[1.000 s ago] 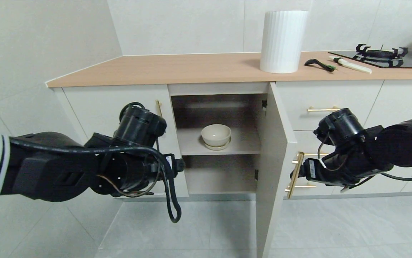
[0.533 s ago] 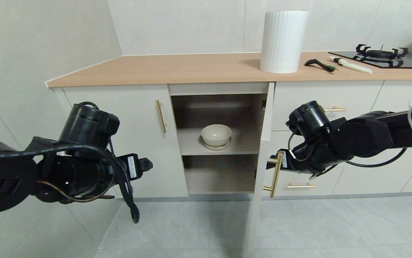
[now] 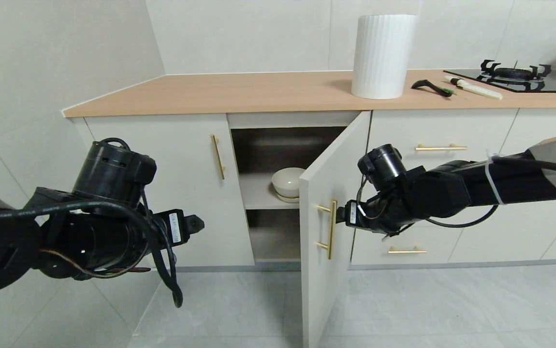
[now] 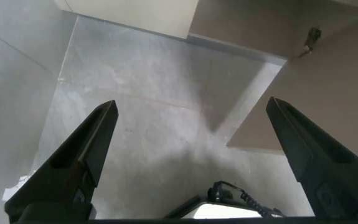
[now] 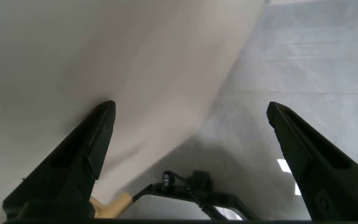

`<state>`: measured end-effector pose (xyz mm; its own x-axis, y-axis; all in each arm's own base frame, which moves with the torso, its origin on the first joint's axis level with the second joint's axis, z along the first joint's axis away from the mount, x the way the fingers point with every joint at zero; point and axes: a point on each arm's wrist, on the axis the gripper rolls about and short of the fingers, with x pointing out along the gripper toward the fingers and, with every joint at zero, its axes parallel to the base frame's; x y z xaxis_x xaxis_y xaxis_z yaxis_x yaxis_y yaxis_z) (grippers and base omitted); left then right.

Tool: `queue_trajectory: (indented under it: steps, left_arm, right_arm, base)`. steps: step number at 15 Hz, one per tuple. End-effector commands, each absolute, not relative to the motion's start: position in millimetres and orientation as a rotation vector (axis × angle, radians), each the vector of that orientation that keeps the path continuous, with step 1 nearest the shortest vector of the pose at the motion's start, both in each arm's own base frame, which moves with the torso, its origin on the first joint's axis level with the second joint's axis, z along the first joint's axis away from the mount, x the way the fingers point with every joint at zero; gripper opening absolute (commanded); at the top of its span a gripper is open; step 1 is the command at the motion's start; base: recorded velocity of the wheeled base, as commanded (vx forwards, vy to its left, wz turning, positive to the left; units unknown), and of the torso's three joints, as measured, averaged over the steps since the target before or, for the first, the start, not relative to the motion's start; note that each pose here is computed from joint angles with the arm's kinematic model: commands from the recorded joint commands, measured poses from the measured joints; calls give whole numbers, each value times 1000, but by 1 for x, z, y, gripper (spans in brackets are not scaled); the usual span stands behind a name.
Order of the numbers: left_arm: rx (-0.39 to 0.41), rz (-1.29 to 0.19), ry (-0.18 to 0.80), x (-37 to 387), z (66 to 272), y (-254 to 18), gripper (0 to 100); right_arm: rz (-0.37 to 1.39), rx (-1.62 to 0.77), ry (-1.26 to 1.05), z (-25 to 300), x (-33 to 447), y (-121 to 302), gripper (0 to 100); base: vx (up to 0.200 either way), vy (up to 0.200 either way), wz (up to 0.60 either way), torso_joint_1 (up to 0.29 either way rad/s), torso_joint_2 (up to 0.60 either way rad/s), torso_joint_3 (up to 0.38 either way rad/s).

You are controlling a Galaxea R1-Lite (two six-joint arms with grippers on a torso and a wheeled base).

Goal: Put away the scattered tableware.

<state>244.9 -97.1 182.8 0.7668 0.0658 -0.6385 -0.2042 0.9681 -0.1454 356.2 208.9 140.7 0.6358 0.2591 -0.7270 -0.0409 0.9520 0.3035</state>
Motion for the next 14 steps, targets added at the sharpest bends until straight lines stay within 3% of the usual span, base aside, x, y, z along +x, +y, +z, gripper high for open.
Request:
queue_trajectory:
  steps: [1, 5, 14]
  left_arm:
    - [-201, 139, 696, 244, 179, -100, 100]
    - [-198, 136, 700, 244, 178, -101, 100]
    - [-210, 135, 687, 244, 181, -101, 100]
  right_arm:
    - [162, 259, 895, 127, 361, 211, 100]
    - [137, 269, 892, 117, 366, 214, 100]
    - [114, 322, 836, 113, 373, 218, 100]
  base:
    - [0, 0, 0, 0, 0, 0]
    - [0, 0, 0, 0, 0, 0]
    - [200, 0, 0, 1, 2, 3]
